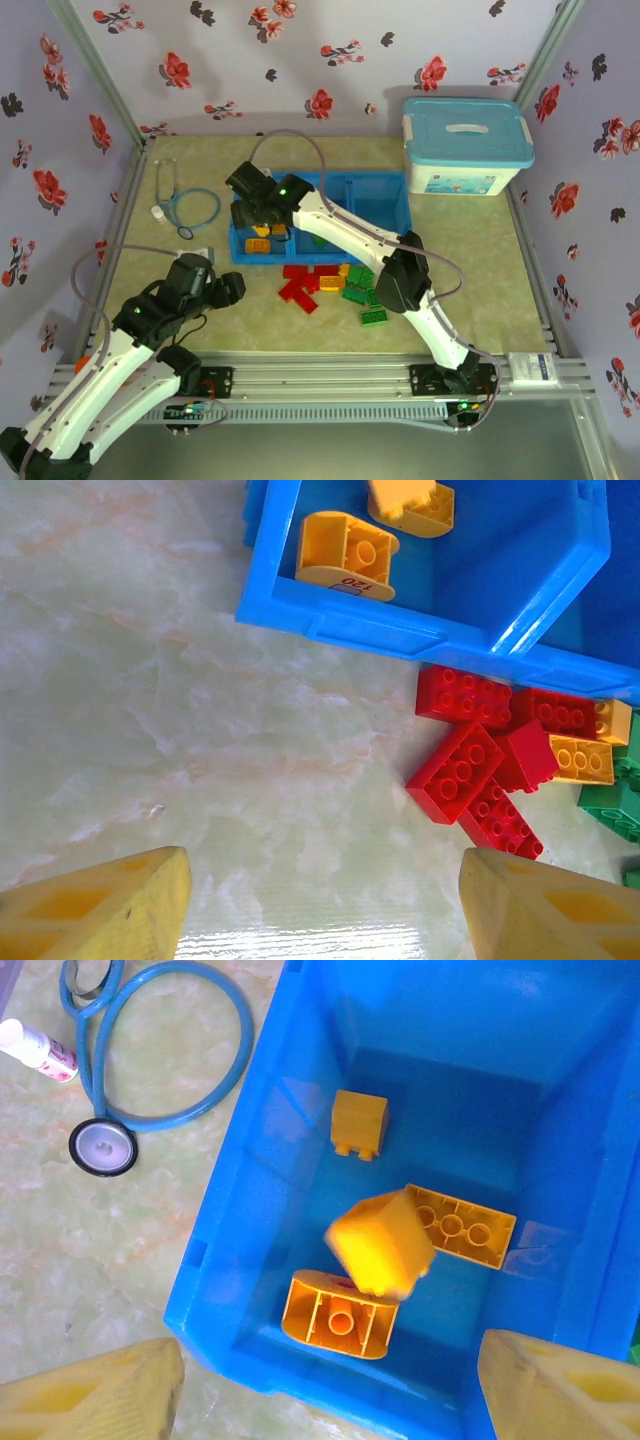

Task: Sort the legos into containers by color
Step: Place the lego in the container, then pick up the lego from the middle-left of the table.

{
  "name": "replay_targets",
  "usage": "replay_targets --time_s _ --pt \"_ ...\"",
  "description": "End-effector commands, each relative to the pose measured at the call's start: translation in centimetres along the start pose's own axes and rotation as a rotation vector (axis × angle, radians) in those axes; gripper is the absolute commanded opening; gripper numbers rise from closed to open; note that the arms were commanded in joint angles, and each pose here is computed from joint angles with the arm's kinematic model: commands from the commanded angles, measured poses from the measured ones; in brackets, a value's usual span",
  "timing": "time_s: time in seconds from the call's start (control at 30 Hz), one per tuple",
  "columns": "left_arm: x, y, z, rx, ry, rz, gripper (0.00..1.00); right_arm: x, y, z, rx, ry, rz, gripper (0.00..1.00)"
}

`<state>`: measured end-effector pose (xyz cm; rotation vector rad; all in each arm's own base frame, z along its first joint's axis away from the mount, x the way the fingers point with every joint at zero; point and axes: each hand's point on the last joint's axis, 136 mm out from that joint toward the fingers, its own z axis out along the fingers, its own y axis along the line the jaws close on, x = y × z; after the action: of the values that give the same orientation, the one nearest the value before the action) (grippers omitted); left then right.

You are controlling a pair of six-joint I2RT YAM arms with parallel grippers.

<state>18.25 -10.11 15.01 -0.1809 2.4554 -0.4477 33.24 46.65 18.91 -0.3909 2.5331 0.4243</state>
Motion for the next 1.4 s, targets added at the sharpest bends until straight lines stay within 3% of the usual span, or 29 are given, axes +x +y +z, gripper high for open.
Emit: replay_targets --time_s 0.0,0.2,0.47,0.63,0.87,1.1,1.37 --pt "-0.5 -0.4 -0.8 0.011 -0.012 -0.011 0.71 -0.7 -0.4 -3.6 0.005 -0.016 -0.035 0.78" --pt "0.7 -1.8 0.7 0.056 0.038 0.005 0.71 0.9 -2.7 -6.5 0.021 -0.045 -0.014 0.78" --pt "3.5 -5.5 4.7 0.083 0.165 0.131 0.72 5.8 -9.3 -10.5 0.069 -0.099 0.089 0.78" --pt "5.9 -7.6 8.2 0.080 0.270 0.201 0.72 9.8 -13.3 -11.4 0.102 -0.093 0.158 0.78" --pt "6.3 -8.5 11.3 0.027 0.324 0.302 0.71 13.8 -17.6 -12.4 0.145 -0.107 0.234 0.78" --pt "6.6 -9.2 13.2 -0.001 0.364 0.342 0.70 15.2 -19.6 -13.4 0.158 -0.130 0.266 0.78" --pt "6.8 -9.0 14.6 -0.033 0.386 0.353 0.61 16.0 -20.3 -13.6 0.160 -0.133 0.285 0.78"
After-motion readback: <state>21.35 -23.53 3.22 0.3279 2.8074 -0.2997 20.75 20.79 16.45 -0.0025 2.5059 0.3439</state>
